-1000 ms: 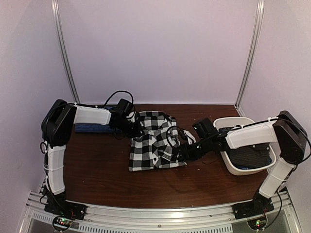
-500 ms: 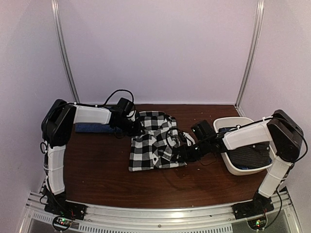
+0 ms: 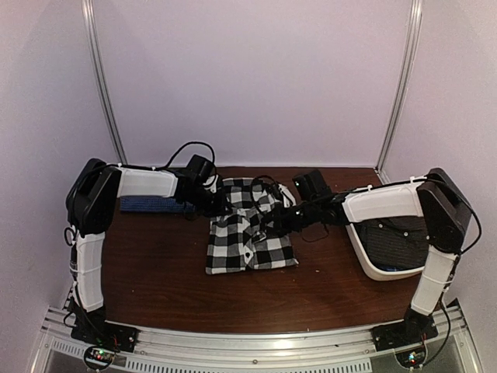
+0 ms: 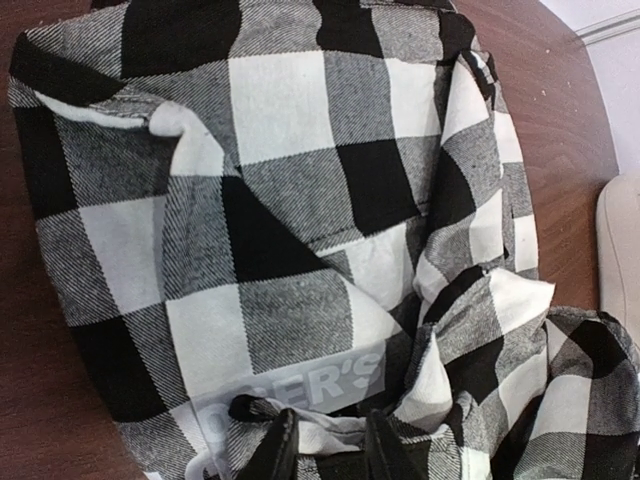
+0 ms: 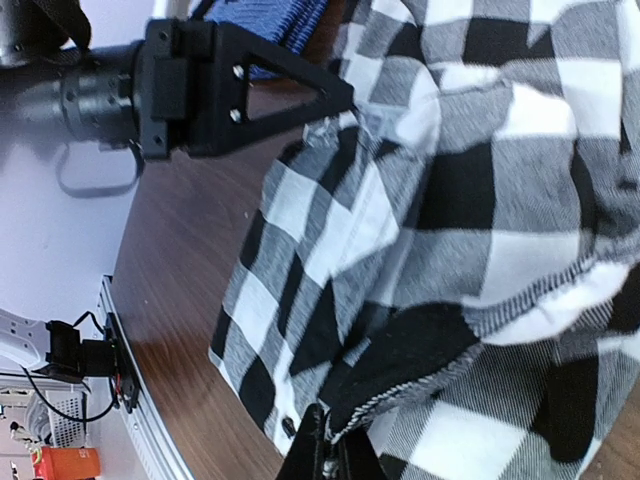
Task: Fold and stack the long sleeve shirts
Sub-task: Smooth out the 2/3-rectangle-folded shirt at the center of the board.
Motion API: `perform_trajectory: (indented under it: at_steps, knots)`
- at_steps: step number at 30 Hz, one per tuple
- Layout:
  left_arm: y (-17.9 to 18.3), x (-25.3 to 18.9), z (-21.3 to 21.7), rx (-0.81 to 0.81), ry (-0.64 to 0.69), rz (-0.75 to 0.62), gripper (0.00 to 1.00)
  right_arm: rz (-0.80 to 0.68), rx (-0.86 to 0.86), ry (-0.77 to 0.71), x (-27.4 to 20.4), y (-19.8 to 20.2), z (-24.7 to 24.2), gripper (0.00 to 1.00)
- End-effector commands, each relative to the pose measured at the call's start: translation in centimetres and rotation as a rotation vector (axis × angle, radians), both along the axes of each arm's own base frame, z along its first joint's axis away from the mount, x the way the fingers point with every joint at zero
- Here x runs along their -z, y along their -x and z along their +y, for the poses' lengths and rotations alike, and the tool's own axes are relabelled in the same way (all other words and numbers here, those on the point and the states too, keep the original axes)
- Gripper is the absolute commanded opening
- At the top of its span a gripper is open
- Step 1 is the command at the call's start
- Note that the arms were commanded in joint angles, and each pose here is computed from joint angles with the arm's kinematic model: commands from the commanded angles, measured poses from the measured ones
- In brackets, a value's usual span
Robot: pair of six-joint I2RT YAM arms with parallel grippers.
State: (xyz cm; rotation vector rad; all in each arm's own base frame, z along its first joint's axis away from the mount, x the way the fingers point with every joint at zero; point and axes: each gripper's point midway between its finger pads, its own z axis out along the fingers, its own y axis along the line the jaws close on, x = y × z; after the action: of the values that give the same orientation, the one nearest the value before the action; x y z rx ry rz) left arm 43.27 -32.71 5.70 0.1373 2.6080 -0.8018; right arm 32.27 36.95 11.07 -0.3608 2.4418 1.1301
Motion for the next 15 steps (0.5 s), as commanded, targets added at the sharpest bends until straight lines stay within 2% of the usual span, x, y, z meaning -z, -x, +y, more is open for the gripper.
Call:
perform_trajectory:
  at_steps: [1, 11, 13, 15]
  knots:
    - [-0.8, -2.7, -0.5, 0.016, 0.020, -0.065, 0.24, -0.040, 0.021, -0.026, -0.9, -3.3, 1.5, 0.05]
    - [-0.1, -5.3, -0.1, 0.023, 0.039, -0.100, 0.25, -0.022, 0.082, 0.026, 2.8, -9.8, 2.8, 0.10]
    - [0.2, -5.5, 0.1, 0.022, 0.040, -0.100, 0.26, -0.022, 0.104, 0.050, 3.4, -10.8, 2.4, 0.16]
    - [0.4, -5.7, 0.1, 0.023, 0.043, -0.100, 0.26, -0.019, 0.109, 0.057, 3.6, -11.2, 2.3, 0.31]
